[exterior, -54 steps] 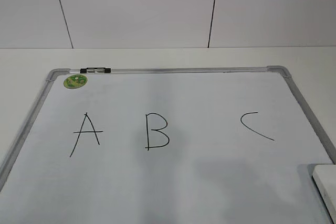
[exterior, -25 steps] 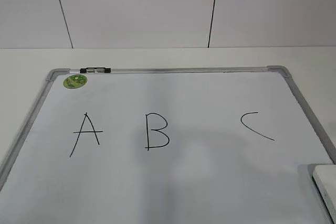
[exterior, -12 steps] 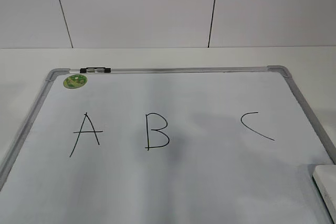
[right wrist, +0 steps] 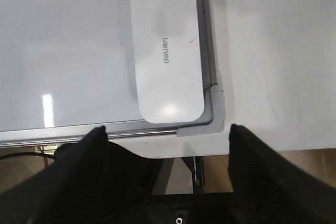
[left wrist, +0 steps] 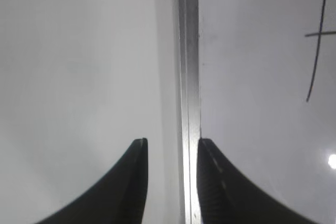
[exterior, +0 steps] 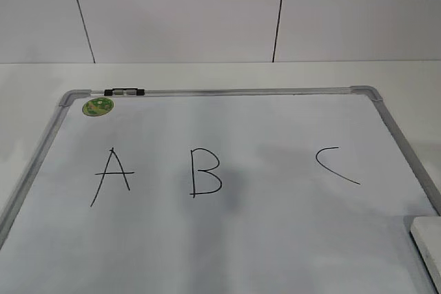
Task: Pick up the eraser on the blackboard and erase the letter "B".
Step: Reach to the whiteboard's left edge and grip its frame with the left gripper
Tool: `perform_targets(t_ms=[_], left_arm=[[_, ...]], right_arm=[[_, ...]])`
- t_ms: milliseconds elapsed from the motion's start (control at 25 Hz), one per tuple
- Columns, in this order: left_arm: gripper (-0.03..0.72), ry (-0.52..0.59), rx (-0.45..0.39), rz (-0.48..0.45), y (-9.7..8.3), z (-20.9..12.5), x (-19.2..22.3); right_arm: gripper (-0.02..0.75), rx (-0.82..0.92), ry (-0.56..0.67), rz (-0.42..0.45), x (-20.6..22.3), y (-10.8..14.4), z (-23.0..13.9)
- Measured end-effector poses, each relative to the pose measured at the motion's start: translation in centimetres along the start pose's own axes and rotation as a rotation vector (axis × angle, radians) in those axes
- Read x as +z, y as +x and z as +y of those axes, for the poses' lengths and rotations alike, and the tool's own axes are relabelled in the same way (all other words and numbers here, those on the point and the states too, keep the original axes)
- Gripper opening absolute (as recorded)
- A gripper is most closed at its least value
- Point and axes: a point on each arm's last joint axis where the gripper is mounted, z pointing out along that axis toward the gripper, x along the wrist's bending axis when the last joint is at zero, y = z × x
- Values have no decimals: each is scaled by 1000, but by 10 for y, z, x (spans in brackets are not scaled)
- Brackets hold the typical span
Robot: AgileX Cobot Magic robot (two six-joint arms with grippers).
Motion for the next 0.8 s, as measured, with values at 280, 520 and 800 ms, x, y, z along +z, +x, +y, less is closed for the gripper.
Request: perform_targets(t_ms=[280,520,800], left_arm=[[237,-12,11,7,1,32,35],[237,-34,44,9,3,44,55],[237,3,101,7,-11,47,77]], right_arm=[[551,0,0,0,0,0,0],[550,2,0,0,0,0,0],[550,3,9,-1,2,0,1]])
